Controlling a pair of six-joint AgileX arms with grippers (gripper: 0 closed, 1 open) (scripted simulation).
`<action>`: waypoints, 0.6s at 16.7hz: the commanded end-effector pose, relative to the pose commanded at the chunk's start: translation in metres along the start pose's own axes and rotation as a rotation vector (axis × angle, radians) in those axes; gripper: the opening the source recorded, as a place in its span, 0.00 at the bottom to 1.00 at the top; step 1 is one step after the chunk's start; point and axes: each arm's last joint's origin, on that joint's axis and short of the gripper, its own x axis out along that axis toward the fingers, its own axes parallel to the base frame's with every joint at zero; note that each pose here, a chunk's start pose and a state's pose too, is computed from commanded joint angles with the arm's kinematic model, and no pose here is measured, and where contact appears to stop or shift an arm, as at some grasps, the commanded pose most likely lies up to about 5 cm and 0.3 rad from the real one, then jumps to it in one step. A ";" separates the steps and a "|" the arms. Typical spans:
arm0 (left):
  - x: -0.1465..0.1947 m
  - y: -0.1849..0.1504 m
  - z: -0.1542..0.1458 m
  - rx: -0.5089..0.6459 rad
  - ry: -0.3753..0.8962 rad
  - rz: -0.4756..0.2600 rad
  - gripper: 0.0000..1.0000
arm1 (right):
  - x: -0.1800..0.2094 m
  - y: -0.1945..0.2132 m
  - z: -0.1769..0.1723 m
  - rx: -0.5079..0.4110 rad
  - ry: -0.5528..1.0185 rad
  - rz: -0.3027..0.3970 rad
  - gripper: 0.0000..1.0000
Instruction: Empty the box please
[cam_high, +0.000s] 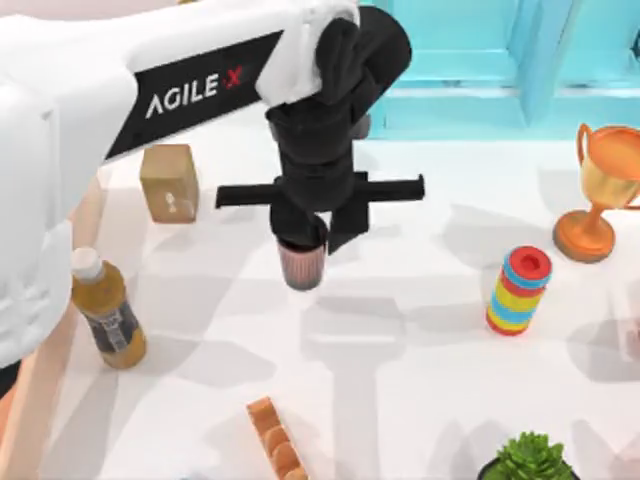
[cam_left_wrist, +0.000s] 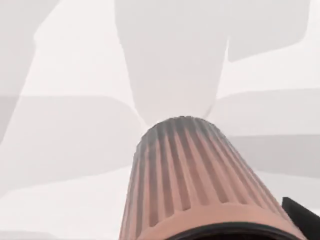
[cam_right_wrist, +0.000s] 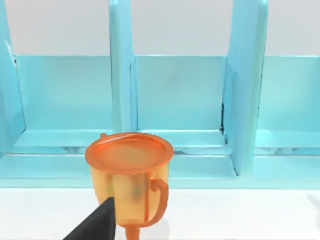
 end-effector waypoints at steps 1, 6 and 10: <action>0.004 0.000 0.001 0.000 -0.007 -0.005 0.00 | 0.000 0.000 0.000 0.000 0.000 0.000 1.00; 0.026 0.002 -0.001 0.002 -0.007 -0.004 0.00 | 0.000 0.000 0.000 0.000 0.000 0.000 1.00; 0.026 0.002 -0.001 0.002 -0.007 -0.004 0.15 | 0.000 0.000 0.000 0.000 0.000 0.000 1.00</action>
